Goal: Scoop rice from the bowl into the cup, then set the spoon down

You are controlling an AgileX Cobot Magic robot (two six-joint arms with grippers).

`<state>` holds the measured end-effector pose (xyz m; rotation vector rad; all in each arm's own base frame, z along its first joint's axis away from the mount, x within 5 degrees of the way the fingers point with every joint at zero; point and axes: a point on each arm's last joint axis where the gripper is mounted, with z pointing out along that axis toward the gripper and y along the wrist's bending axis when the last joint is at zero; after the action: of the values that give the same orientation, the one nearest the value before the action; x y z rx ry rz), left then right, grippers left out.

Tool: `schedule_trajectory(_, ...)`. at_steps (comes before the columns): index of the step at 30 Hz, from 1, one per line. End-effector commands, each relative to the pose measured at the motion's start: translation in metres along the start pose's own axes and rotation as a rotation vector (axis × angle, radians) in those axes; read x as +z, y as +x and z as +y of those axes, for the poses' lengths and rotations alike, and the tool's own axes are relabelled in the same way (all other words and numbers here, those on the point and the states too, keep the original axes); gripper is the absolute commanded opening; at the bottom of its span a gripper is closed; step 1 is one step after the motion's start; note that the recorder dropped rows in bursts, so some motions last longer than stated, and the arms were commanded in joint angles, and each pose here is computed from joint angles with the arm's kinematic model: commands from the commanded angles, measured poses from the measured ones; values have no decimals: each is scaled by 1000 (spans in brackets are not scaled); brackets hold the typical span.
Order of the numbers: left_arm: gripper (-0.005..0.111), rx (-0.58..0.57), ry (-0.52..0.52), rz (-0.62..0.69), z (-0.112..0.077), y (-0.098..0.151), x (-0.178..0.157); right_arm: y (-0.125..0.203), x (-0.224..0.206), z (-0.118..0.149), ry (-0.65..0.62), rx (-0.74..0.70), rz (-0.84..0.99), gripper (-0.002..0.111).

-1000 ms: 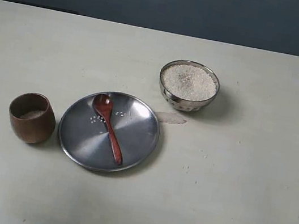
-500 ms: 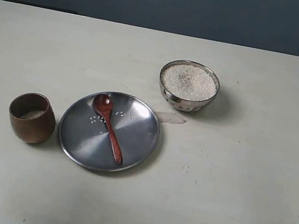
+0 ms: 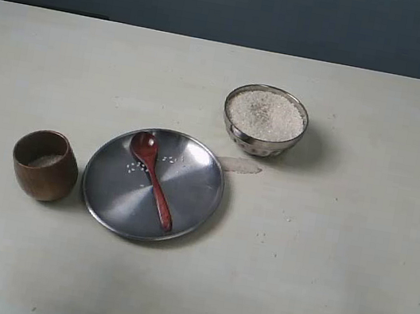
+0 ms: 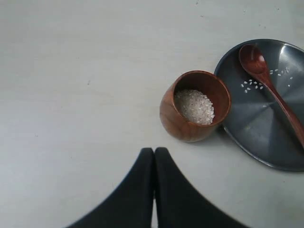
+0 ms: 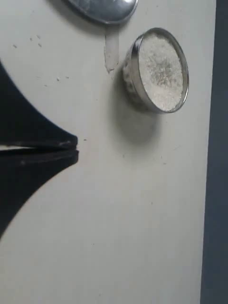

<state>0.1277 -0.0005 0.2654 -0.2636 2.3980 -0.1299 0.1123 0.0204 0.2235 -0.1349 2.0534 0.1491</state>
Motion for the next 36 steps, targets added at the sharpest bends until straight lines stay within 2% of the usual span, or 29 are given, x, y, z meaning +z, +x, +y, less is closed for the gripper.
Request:
schedule_trajectory(1, 0, 4, -1, -6, 0, 0, 1, -2, -2, -2, 12, -3, -92, 0)
schedule_trajectory(17, 0, 4, -1, -6, 0, 0, 1, 37, -17, -34, 347, 138, -148, 0)
schedule_trajectory(30, 0, 31, -22, -17, 2, -1, 1, 61, -25, -28, 345, 104, -151, 0)
schedule_trajectory(36, 0, 54, -42, -20, 4, -2, 1, 62, -36, -22, 343, 78, -244, 0)
